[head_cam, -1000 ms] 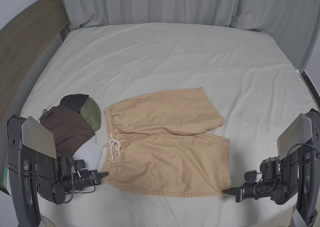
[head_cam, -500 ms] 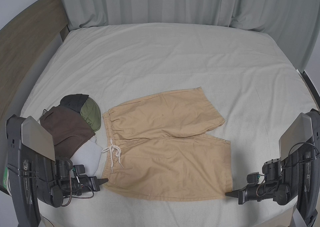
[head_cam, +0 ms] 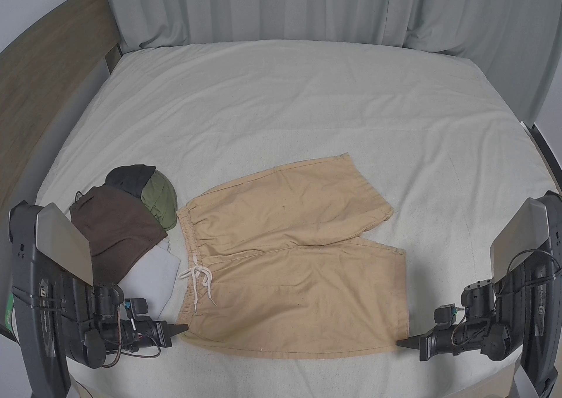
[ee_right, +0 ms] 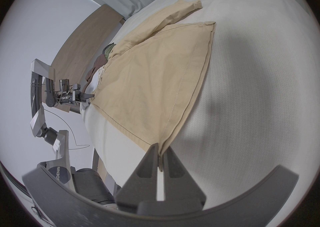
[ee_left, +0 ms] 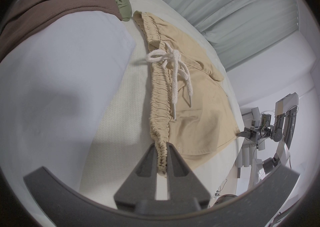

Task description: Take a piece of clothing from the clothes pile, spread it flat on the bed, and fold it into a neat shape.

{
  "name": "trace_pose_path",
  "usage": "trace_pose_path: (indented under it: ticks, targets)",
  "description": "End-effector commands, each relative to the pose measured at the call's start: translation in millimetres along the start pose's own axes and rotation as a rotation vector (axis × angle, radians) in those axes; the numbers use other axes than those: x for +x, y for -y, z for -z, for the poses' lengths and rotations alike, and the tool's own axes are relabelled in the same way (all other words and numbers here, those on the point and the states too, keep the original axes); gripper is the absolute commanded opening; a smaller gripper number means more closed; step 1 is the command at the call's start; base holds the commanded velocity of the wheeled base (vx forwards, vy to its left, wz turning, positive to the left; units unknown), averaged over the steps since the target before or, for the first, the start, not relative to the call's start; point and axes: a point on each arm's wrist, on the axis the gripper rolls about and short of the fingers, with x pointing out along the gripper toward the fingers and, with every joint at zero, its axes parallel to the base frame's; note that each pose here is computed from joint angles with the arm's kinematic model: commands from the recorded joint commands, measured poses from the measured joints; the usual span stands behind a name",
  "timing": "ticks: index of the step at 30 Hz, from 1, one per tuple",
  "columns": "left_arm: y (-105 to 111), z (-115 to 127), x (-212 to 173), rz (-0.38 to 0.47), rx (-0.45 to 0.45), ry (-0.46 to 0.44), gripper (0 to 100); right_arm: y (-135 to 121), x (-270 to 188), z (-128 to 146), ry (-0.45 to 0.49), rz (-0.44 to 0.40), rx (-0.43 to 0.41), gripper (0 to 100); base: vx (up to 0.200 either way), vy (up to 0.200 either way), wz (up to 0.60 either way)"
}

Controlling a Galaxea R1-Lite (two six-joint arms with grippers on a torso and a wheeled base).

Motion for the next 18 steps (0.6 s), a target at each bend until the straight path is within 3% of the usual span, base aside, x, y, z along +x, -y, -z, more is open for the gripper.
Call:
trace_pose_path:
  ticks: [1, 6, 7, 8, 18]
  targets:
    - [-2.3, -1.7, 0.4, -0.002, 0.001, 0.010, 0, -1.0, -1.7, 1.9, -0.009, 0.000, 0.005, 0, 0.000, 0.000, 0.00]
    - [-2.6, -5.0, 2.6, 0.002, 0.009, 0.023, 0, -1.1, -1.7, 1.4, -0.006, -0.001, 0.004, 0, 0.000, 0.000, 0.00]
    - [-2.6, -5.0, 2.6, 0.002, 0.009, 0.023, 0, -1.1, -1.7, 1.4, -0.006, -0.001, 0.004, 100, 0.000, 0.000, 0.00]
    - [-2.7, -5.3, 2.8, 0.002, 0.015, 0.024, 100, -1.2, -1.6, 0.9, -0.004, -0.008, 0.000, 100, 0.000, 0.000, 0.00]
    - [-2.0, -5.9, 4.4, 0.016, 0.023, 0.023, 100, -0.4, 0.1, -0.3, 0.001, -0.016, -0.003, 100, 0.000, 0.000, 0.00]
